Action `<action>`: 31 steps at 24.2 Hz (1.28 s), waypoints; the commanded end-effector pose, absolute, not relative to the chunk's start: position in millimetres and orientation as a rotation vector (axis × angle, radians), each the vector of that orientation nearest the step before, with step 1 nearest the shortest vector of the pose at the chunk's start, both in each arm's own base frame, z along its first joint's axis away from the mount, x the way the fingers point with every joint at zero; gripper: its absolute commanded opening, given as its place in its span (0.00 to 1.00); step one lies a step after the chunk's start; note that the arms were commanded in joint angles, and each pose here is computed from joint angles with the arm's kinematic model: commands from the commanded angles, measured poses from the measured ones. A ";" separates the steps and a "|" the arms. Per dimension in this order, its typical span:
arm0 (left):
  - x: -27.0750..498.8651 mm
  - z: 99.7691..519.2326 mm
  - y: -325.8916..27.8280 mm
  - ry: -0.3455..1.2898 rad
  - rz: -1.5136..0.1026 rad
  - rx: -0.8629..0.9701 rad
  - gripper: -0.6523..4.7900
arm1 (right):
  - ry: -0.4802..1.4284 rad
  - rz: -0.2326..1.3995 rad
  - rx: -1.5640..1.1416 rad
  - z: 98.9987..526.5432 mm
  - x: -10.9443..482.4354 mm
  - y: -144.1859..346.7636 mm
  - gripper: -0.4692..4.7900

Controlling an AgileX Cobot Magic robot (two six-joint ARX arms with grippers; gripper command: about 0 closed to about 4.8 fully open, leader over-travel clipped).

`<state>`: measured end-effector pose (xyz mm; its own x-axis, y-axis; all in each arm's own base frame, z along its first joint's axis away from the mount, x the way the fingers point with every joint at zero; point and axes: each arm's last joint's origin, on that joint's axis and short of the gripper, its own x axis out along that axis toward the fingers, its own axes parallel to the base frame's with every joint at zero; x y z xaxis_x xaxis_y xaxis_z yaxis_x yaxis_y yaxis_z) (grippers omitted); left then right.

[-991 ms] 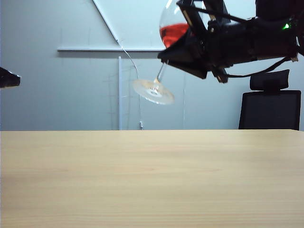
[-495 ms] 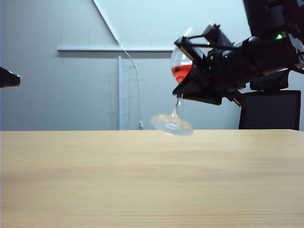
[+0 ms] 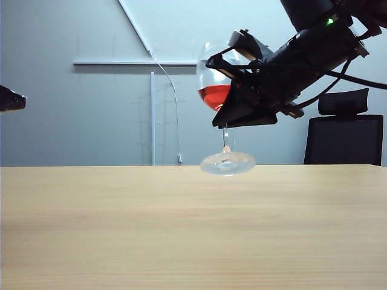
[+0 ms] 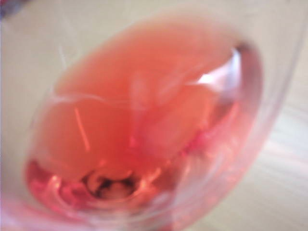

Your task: Gently pick up the goblet, rotate it counterclockwise for two full turns (viewing from above), and then place it back on the table.

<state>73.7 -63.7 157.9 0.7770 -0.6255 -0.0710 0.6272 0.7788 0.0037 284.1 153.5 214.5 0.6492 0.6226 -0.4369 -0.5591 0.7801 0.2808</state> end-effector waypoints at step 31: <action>73.5 159.6 -63.8 0.060 -0.683 0.025 0.11 | 0.270 1.520 0.075 240.5 267.4 165.2 0.08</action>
<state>73.7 -63.7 157.9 0.7770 -0.6255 -0.0710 0.6272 0.7788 0.0033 268.9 165.4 229.5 0.0347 0.9828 -0.1814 -0.9589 0.0839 0.2709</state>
